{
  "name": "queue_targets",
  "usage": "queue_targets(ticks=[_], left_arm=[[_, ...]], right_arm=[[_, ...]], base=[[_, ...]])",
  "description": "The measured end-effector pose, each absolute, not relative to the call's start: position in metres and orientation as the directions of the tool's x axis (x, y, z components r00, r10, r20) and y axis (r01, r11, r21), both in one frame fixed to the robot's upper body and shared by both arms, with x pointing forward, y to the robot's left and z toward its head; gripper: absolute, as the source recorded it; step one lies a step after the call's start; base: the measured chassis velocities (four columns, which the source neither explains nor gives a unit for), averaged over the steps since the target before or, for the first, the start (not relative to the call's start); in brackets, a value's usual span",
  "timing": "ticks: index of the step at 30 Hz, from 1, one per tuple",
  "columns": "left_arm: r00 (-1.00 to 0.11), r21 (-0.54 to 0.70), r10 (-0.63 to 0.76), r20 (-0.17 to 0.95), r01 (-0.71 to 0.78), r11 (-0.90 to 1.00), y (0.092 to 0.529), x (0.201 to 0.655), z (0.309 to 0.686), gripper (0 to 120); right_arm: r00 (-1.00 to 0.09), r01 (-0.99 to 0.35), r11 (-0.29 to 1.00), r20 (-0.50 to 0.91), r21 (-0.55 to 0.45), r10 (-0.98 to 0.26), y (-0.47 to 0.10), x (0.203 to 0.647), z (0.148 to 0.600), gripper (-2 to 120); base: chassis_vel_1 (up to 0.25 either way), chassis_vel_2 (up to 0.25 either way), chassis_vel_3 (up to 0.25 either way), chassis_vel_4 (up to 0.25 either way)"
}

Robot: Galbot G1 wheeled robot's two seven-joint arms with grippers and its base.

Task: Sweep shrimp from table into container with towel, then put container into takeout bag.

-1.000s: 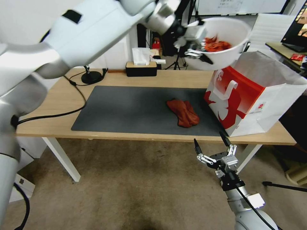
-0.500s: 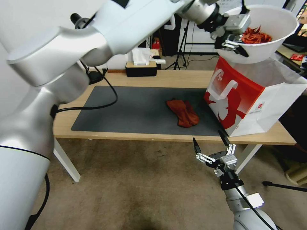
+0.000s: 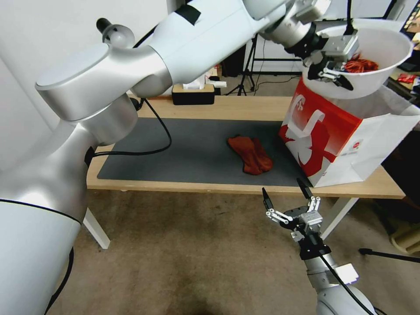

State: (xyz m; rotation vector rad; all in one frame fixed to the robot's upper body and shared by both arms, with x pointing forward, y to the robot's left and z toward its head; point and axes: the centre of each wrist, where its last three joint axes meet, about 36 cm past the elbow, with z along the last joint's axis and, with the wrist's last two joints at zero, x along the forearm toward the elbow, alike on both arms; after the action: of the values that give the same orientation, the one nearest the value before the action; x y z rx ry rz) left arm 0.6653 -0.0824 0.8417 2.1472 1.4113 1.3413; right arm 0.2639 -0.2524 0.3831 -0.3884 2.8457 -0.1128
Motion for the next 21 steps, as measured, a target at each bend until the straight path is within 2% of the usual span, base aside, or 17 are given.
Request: queue_targets(ticks=[21], left_arm=[[0.134,0.59,0.788,0.601,0.589,-0.552,-0.097,0.651,0.825,0]], right_arm=[[-0.928,-0.246,0.964,-0.263,-0.098,-0.263,-0.242,0.26,0.386,100]], base=[[0.0,0.0,0.0,0.0]])
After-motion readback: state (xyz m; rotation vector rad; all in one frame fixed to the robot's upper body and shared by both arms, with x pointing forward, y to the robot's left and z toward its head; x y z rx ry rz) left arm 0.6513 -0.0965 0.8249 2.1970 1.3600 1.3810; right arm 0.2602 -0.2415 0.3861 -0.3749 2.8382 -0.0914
